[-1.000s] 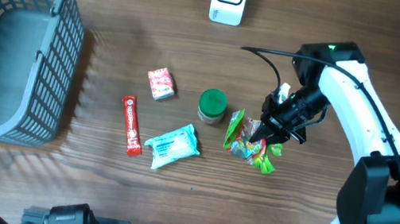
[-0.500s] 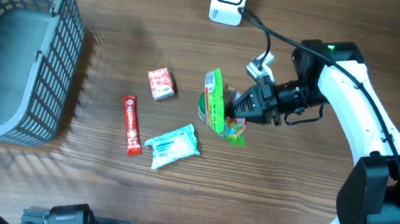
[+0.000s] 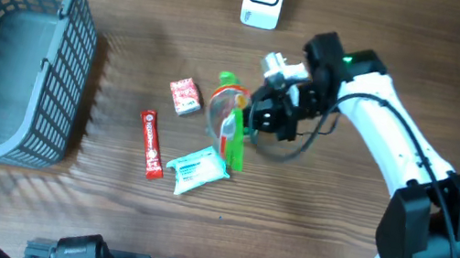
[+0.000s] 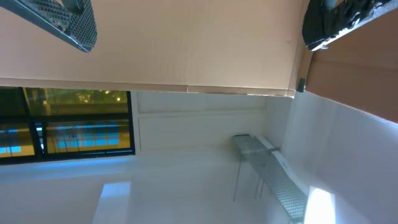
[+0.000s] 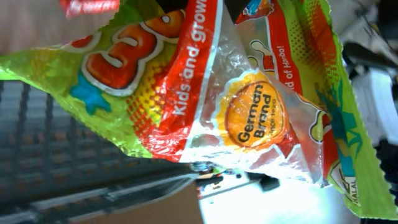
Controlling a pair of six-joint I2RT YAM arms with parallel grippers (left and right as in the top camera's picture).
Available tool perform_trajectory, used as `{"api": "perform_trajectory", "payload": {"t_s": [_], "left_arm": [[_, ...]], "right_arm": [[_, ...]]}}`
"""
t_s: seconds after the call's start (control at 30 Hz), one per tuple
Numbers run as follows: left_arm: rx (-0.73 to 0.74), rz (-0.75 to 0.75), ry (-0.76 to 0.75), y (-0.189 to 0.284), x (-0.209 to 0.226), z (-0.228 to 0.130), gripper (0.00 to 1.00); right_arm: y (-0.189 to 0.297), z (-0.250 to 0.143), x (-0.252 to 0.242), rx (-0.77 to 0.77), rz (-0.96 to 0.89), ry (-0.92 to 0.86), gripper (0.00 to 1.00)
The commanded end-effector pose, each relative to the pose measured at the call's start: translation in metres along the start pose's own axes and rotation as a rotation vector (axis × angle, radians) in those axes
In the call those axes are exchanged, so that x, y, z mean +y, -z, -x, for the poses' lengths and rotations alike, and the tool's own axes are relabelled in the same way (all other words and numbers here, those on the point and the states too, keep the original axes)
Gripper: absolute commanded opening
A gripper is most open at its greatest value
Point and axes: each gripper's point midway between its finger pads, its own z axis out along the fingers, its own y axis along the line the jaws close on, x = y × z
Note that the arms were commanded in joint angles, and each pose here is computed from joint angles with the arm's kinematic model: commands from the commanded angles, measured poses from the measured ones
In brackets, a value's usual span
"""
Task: Scan the item barcode
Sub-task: 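Carry the Haribo bag with the right gripper to the white scanner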
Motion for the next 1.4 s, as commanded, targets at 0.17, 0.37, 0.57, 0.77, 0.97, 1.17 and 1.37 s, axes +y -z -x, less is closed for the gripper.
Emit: {"api": "perform_trajectory", "payload": {"t_s": [0.17,0.37,0.57,0.77,0.97,1.17,1.37], "left_arm": [[-0.029,-0.012,0.010,-0.008,0.001,-0.019,1.00],[0.042,-0.006,0.013,-0.015,0.004,-0.058,1.00],[0.212,-0.061,0.069,-0.015,-0.003,-0.119,1.00],[0.363,-0.247,0.110,-0.004,-0.029,-0.204,1.00],[0.454,-0.231,0.236,0.011,-0.026,-0.275,1.00],[0.566,-0.195,0.301,0.032,-0.021,-0.326,1.00],[0.632,-0.183,0.312,0.047,-0.019,-0.355,1.00]], "right_arm": [[-0.009,0.019,-0.010,-0.020,0.041,-0.316,0.04],[-0.009,0.023,-0.016,-0.018,0.041,-0.376,0.04],[-0.006,0.012,-0.029,0.084,-0.092,-0.395,0.04],[0.024,-0.002,-0.053,0.258,-0.435,-0.409,0.04],[0.098,-0.016,-0.097,0.448,-0.981,-0.383,0.04],[0.145,-0.011,-0.123,0.517,-1.265,-0.296,0.04],[0.198,0.021,-0.154,0.465,-1.610,-0.161,0.04]]}}
